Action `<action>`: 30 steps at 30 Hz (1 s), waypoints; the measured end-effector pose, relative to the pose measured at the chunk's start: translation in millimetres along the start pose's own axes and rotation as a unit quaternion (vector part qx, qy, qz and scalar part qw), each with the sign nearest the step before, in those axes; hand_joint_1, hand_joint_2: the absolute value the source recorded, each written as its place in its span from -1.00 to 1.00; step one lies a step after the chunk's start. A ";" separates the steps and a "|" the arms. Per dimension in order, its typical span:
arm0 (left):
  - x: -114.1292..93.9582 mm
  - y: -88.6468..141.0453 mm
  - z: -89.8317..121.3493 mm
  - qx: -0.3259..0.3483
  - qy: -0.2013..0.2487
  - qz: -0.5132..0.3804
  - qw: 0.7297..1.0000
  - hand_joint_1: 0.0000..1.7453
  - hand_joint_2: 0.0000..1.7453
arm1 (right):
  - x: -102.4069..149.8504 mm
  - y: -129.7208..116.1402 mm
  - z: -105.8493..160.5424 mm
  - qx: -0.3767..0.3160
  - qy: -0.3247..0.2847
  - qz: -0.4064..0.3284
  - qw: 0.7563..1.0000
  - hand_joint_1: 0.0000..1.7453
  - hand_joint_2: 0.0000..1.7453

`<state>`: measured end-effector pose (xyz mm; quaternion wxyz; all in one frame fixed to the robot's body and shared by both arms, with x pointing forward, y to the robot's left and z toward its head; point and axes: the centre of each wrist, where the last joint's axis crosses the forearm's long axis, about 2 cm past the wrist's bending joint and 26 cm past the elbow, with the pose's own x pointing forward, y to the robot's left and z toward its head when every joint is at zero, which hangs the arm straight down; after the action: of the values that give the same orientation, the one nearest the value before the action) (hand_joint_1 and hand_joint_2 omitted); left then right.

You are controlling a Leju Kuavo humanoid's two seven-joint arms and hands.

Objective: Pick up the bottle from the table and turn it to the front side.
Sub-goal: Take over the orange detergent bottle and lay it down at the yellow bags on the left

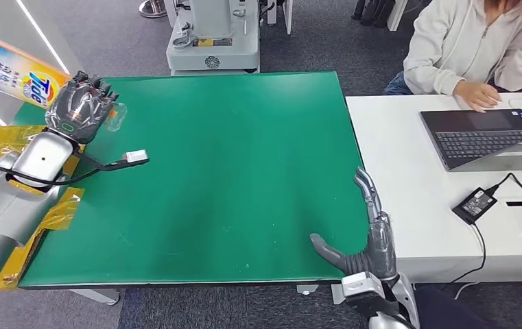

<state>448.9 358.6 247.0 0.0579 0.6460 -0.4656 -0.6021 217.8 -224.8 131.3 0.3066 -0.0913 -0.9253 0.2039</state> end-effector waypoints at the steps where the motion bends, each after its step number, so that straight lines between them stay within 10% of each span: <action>1: -7.5 -4.3 5.2 -0.007 0.003 0.001 1.000 1.00 1.00 | 2.6 0.3 4.1 0.002 0.003 -0.001 1.000 -1.00 1.00; 13: -55.9 -51.3 100.4 -0.105 0.077 0.070 0.989 1.00 1.00 | 20.7 -1.4 8.7 0.000 0.015 0.000 1.000 -1.00 1.00; 23: 14.7 -73.1 174.3 -0.172 0.054 0.175 0.968 1.00 1.00 | 31.7 -1.2 7.1 -0.009 0.020 0.000 1.000 -1.00 1.00; 30: 75.2 -72.8 177.5 -0.181 0.022 0.235 0.955 1.00 1.00 | 35.5 1.1 6.4 -0.001 0.021 -0.005 1.000 -1.00 1.00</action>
<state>328.0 435.1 98.6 0.3239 0.5101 -0.4862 -0.6312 185.7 -215.4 145.0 0.3265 -0.0907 -0.9193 0.1999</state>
